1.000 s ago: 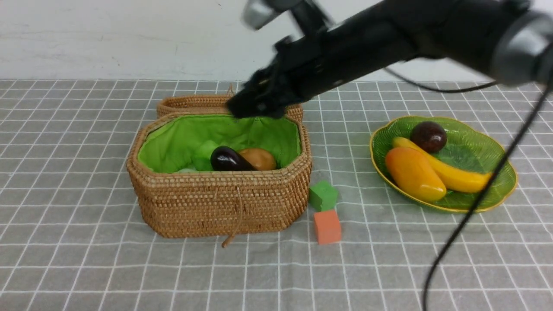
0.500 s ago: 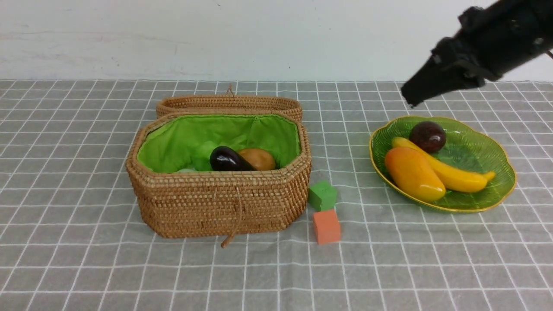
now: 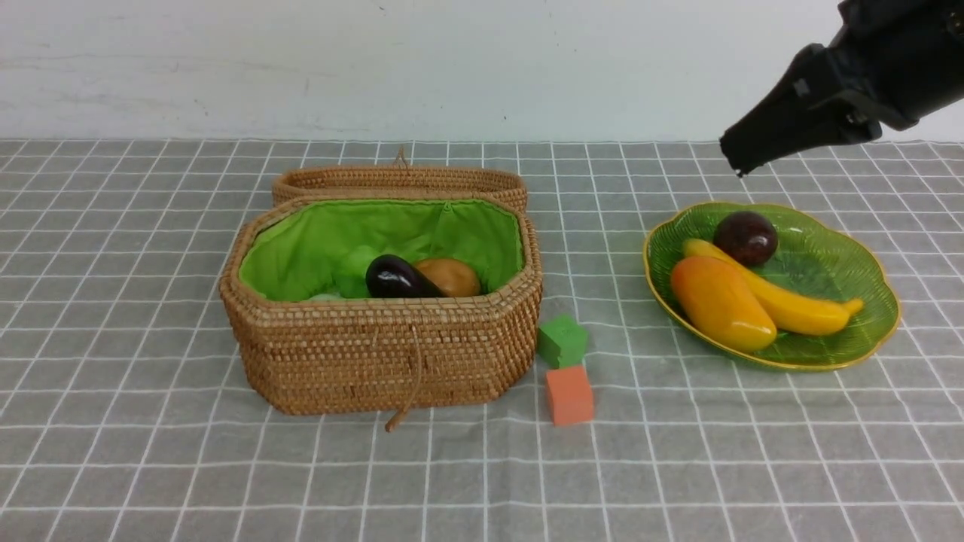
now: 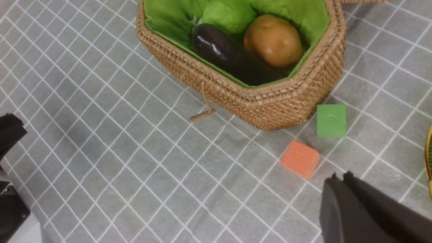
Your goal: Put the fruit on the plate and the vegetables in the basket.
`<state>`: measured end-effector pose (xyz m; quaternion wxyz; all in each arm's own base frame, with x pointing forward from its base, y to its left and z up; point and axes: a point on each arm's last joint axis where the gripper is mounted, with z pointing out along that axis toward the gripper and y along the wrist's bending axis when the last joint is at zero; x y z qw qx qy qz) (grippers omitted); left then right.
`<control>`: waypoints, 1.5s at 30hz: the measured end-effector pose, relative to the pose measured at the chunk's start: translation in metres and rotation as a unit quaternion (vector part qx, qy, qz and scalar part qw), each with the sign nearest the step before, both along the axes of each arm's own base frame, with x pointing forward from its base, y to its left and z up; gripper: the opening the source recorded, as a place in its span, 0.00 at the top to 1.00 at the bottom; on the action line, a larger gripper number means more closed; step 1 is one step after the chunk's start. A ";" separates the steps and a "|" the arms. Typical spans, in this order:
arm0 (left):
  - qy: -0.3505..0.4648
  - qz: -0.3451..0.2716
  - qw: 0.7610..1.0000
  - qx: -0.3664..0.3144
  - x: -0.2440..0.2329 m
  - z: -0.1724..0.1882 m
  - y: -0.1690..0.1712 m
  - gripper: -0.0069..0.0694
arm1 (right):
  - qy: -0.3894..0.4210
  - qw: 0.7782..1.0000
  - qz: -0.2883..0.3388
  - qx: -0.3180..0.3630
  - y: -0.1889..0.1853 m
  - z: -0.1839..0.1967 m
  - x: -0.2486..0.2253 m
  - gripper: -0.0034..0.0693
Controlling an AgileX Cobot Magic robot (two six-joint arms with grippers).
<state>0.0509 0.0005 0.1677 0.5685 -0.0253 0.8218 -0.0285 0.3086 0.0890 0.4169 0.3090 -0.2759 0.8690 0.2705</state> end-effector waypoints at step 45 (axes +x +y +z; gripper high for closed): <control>-0.001 0.000 1.000 0.001 0.000 0.000 0.000 0.60 | -0.265 0.857 -0.433 -0.085 -0.100 -0.243 -0.257 0.92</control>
